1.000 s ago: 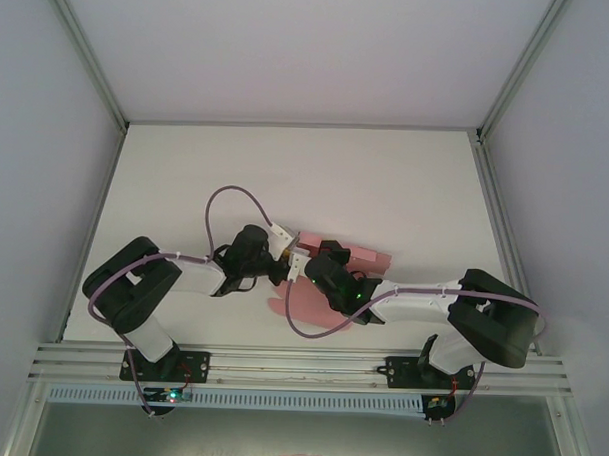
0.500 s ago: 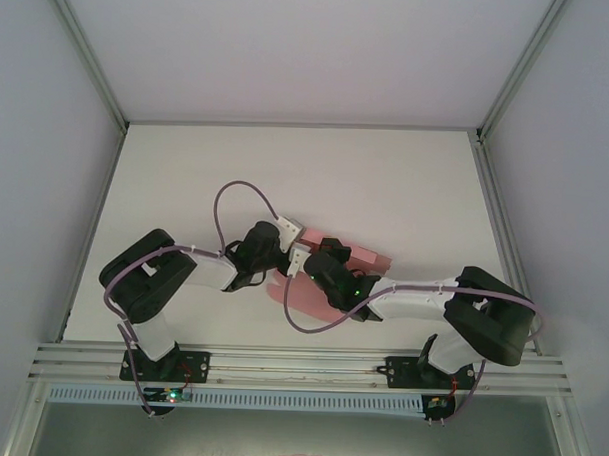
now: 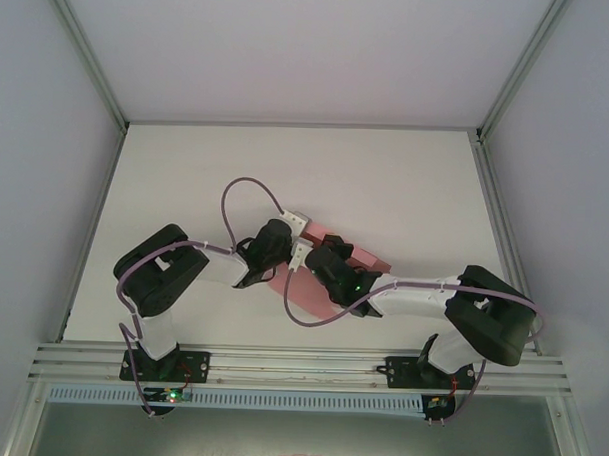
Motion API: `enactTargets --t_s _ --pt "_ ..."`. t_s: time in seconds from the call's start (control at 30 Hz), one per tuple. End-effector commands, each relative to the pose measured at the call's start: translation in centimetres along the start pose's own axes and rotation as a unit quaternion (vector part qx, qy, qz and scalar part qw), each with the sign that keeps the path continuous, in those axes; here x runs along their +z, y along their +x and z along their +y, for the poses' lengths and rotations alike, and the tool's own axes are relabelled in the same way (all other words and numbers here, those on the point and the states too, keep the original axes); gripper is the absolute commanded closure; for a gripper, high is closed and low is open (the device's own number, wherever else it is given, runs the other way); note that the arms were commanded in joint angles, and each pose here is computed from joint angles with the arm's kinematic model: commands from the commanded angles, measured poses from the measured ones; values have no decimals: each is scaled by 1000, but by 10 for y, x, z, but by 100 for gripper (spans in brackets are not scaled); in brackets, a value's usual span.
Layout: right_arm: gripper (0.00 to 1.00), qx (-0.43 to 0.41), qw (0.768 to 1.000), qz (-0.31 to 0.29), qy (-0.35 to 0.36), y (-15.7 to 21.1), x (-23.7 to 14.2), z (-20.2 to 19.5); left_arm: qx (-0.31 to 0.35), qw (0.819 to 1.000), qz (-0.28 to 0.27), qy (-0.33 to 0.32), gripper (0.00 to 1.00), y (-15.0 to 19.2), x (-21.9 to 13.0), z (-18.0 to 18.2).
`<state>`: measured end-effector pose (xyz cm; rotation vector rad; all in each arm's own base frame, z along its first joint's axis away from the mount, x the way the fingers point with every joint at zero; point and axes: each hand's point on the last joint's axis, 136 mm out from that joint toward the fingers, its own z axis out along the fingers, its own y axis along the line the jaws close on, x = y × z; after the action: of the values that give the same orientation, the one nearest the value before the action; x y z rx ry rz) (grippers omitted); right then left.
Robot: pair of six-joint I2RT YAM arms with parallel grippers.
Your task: Assemble paper box
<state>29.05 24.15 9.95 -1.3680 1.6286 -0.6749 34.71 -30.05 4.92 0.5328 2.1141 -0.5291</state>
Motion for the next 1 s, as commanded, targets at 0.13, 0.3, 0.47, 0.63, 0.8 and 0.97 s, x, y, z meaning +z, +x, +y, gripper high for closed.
enactTargets --t_s 0.13,0.3,0.47,0.63,0.8,0.97 --pt "100 -37 973 -23 -225 18 -27 101 -116 970 -62 -205 100 -26 6 66" --pt "100 -26 974 -8 -224 25 -27 101 -145 948 -60 -276 100 -10 -4 85" --pt "100 -11 974 -5 -224 25 -25 98 -160 909 -51 -382 100 2 -26 109" --pt "100 -10 976 2 -219 24 -23 95 -183 872 -48 -451 100 7 -48 122" --pt "100 -14 976 1 -217 24 -22 93 -189 847 -41 -496 100 13 -59 132" --pt "100 -7 977 1 -212 23 -20 87 -202 833 -23 -514 100 23 -60 134"
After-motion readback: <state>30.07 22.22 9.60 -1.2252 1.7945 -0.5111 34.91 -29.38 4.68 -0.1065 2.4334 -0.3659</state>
